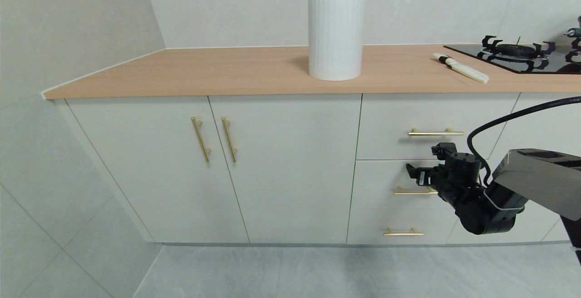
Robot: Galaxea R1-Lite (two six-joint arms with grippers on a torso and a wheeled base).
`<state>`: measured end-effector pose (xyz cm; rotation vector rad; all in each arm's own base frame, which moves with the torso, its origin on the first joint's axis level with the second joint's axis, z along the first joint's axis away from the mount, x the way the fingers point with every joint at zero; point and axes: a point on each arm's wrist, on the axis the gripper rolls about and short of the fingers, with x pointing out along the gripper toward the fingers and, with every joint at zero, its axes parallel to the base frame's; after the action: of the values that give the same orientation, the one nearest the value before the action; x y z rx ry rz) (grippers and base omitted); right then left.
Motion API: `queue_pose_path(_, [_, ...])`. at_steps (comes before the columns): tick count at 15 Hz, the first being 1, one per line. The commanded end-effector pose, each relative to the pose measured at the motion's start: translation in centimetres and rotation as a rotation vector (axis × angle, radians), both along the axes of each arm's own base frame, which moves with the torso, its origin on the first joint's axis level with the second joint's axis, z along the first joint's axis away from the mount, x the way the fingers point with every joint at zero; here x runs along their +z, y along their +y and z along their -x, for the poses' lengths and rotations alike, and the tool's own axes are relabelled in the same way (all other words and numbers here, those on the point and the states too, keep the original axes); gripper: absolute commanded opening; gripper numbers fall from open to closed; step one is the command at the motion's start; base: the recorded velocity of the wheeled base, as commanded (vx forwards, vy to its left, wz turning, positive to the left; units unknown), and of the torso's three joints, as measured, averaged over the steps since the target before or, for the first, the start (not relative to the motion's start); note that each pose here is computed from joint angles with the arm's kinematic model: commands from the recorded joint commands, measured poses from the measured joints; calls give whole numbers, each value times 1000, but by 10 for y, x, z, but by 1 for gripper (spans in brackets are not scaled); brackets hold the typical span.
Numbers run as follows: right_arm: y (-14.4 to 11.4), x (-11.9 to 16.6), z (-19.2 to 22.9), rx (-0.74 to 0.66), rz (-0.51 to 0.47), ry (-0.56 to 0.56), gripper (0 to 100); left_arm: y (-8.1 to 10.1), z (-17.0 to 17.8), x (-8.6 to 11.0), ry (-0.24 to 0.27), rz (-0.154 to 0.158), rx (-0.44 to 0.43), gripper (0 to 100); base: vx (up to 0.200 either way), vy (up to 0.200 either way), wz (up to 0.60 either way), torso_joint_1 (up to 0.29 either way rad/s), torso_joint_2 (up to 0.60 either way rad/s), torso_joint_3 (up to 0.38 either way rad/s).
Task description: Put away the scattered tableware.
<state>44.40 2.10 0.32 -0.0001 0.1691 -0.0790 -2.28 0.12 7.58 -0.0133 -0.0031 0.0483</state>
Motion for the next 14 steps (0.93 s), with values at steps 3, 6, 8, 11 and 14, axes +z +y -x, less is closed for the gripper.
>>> queue_pose_path(3, [-1, 7, 1, -17, -1, -22, 100, 0, 0, 0, 0, 1, 1, 100, 0, 0, 0, 0, 0, 0])
queue_pose_path(6, [-5, 66, 52, -69, -2, -114, 100, 0, 0, 0, 0, 1, 1, 100, 0, 0, 0, 0, 0, 0])
queue_pose_path(8, [-8, 122, 108, -71, -1, -188, 100, 0, 0, 0, 0, 1, 1, 100, 0, 0, 0, 0, 0, 0])
queue_pose_path(11, [-13, 181, 196, -86, 97, -323, 100, 0, 0, 0, 0, 1, -1, 100, 0, 0, 0, 0, 0, 0])
queue_pose_path(14, [-24, 223, 286, -187, 147, -480, 100, 0, 0, 0, 0, 1, -1, 100, 0, 0, 0, 0, 0, 0])
